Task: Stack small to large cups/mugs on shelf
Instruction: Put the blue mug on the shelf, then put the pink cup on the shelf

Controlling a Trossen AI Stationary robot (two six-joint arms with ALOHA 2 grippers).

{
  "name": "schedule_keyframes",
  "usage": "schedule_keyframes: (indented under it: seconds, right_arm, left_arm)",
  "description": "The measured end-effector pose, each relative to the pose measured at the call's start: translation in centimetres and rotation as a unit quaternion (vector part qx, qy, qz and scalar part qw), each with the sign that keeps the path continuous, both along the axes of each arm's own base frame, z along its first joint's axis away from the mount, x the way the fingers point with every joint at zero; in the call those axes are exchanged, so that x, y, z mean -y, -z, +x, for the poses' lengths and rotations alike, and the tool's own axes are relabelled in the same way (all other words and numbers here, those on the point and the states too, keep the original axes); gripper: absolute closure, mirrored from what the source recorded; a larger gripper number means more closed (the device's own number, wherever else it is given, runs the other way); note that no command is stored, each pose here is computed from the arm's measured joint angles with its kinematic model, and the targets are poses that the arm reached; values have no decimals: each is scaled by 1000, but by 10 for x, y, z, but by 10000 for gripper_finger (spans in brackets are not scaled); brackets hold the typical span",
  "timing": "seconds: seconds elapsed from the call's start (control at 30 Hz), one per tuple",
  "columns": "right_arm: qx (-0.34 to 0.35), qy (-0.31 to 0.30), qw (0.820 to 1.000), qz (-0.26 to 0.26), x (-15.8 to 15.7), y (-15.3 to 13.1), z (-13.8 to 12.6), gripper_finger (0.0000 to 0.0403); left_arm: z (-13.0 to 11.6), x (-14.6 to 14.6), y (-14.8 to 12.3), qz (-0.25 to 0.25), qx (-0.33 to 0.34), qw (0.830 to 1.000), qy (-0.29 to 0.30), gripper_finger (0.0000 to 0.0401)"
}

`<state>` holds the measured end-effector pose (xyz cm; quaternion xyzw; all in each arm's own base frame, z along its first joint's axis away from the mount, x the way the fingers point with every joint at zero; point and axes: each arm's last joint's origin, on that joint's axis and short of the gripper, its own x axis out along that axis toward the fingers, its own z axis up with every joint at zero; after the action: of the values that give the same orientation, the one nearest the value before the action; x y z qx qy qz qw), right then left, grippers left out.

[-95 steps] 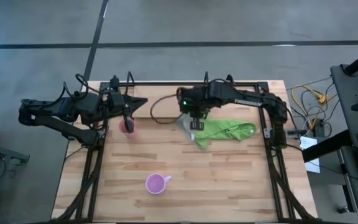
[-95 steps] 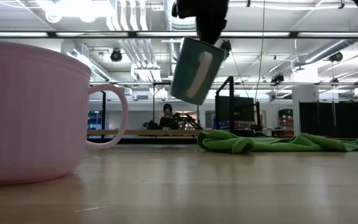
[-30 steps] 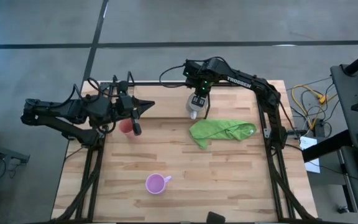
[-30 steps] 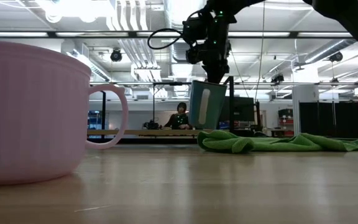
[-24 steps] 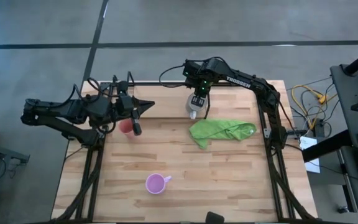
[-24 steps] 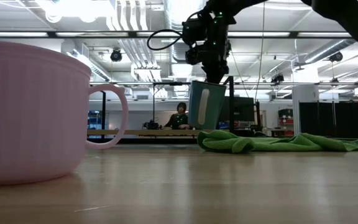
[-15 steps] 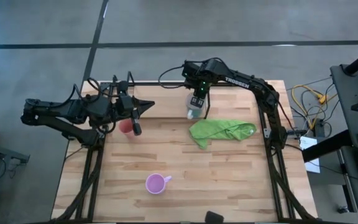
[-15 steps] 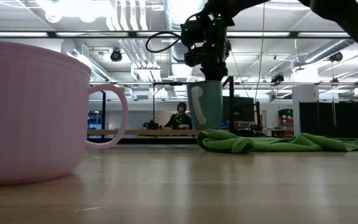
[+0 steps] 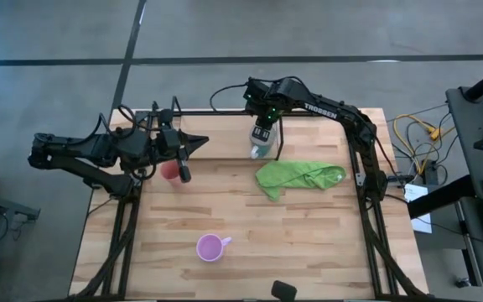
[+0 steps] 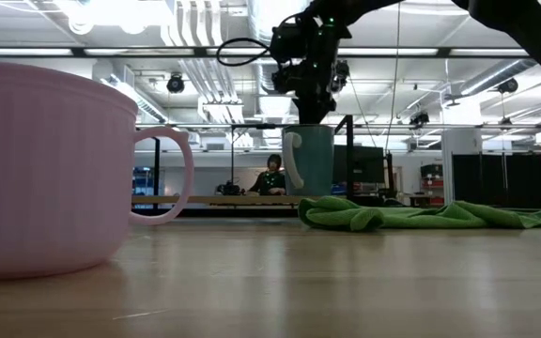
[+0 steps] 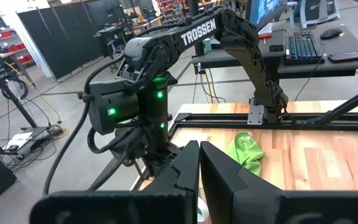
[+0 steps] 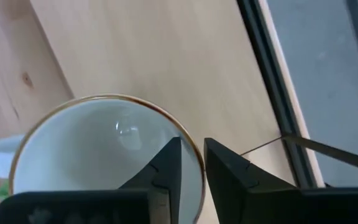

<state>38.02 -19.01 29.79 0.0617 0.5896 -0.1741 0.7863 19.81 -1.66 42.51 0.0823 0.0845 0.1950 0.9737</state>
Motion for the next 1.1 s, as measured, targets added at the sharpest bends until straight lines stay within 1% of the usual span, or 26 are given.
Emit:
schedule_keyframes:
  seconds: [0.23,0.4,0.67,0.77,0.93,1.0,1.1]
  right_arm:
    - [15,2,1000,-15,2,-3,3,340]
    - [29,7,999,-38,4,-5,6,340]
    - [27,19,999,-30,0,-8,3,339]
    - [33,13,999,-34,-7,-21,-3,339]
    - [63,21,997,-29,-23,-56,-18,339]
    - [83,24,996,-13,-36,-72,-27,339]
    - [125,26,991,25,-58,-97,-42,339]
  left_arm:
    - [0,0,0,0,0,1000,0,400]
    - [0,0,0,0,0,1000,0,400]
    - [0,0,0,0,0,1000,0,400]
    - [0,0,0,0,0,1000,0,400]
    - [0,0,0,9,-4,1000,1,400]
    - [0,0,0,23,-10,1000,3,400]
    - [0,0,0,23,-11,1000,7,400]
